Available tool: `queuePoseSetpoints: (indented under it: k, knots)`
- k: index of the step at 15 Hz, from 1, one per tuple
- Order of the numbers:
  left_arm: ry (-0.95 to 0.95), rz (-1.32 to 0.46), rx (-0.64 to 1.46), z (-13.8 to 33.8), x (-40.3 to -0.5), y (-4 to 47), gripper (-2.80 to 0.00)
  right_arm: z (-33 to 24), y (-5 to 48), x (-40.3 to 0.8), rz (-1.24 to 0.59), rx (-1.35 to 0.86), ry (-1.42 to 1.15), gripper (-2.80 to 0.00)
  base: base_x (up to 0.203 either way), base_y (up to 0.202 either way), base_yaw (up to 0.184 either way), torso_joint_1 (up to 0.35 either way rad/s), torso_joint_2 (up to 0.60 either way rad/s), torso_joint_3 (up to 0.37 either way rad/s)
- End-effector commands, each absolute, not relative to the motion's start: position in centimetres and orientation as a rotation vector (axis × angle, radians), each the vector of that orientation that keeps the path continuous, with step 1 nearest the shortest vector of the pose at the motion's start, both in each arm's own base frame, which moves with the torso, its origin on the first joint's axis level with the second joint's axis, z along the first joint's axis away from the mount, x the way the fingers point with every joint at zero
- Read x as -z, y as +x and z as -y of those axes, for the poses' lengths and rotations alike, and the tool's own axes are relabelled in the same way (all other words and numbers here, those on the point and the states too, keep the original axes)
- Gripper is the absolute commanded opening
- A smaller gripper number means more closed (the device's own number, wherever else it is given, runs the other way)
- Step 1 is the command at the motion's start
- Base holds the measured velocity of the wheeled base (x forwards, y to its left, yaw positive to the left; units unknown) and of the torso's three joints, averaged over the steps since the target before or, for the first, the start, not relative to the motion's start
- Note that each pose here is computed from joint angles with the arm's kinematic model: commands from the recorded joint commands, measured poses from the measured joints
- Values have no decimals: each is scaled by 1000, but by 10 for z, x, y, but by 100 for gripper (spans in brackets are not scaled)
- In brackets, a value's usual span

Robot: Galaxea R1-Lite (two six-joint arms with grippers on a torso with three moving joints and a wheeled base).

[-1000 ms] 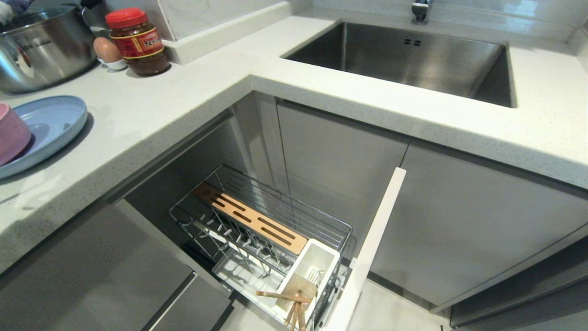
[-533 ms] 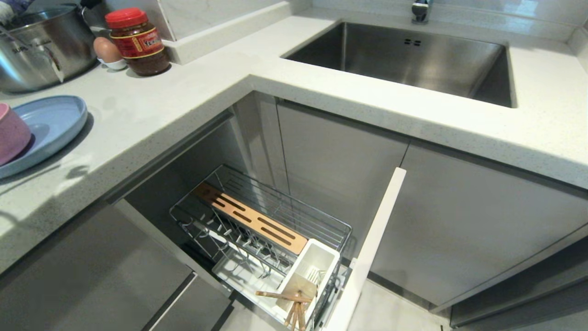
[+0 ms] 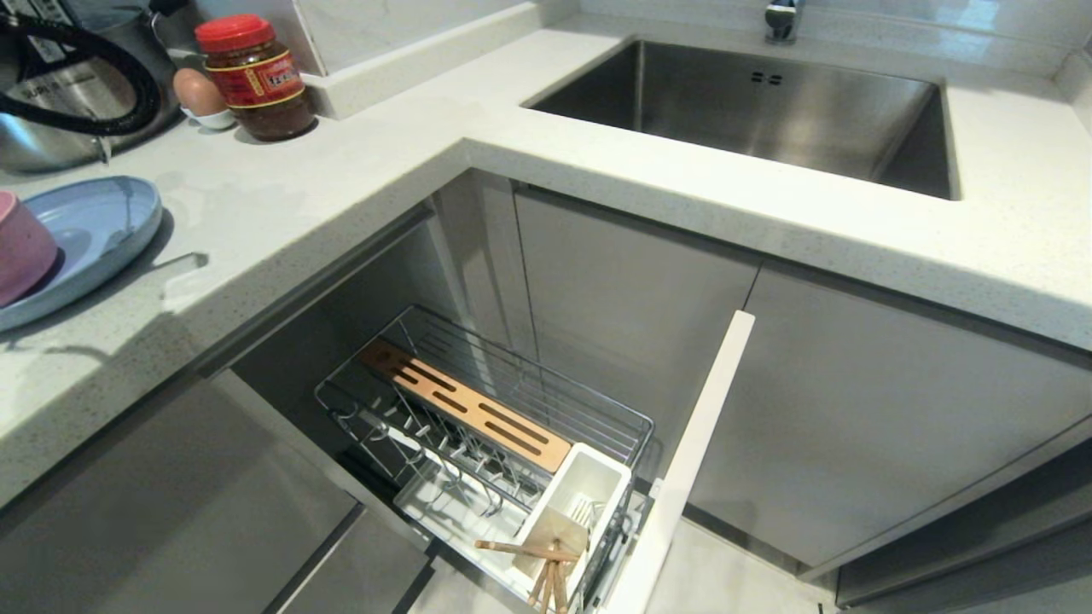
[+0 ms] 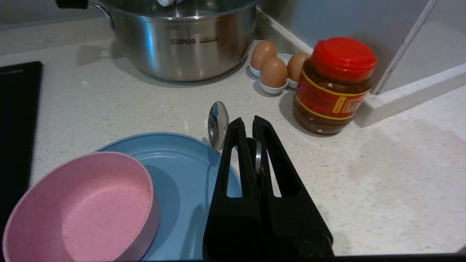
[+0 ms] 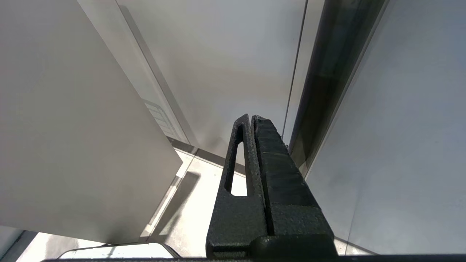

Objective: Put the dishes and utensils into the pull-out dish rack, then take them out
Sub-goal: Take the spoon out of the cupboard

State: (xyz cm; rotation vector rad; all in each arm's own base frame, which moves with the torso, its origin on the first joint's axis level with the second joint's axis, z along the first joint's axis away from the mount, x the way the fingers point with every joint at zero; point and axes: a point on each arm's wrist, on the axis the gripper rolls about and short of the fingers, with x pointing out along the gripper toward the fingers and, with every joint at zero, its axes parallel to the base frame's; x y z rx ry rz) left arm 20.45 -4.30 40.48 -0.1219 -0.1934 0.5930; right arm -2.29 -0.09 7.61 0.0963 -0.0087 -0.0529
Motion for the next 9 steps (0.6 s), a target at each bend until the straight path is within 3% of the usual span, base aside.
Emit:
queuePoseSetpoints:
  k: [1, 9]
  knots:
    - [-79, 196, -609, 43, -398, 206, -280, 1, -23, -76, 12, 53, 97, -280, 0, 0, 0, 0, 0, 0]
    - [-43, 171, -589, 36, -365, 174, -280, 1, -23, -76, 13, 53, 97, -280, 0, 0, 0, 0, 0, 0]
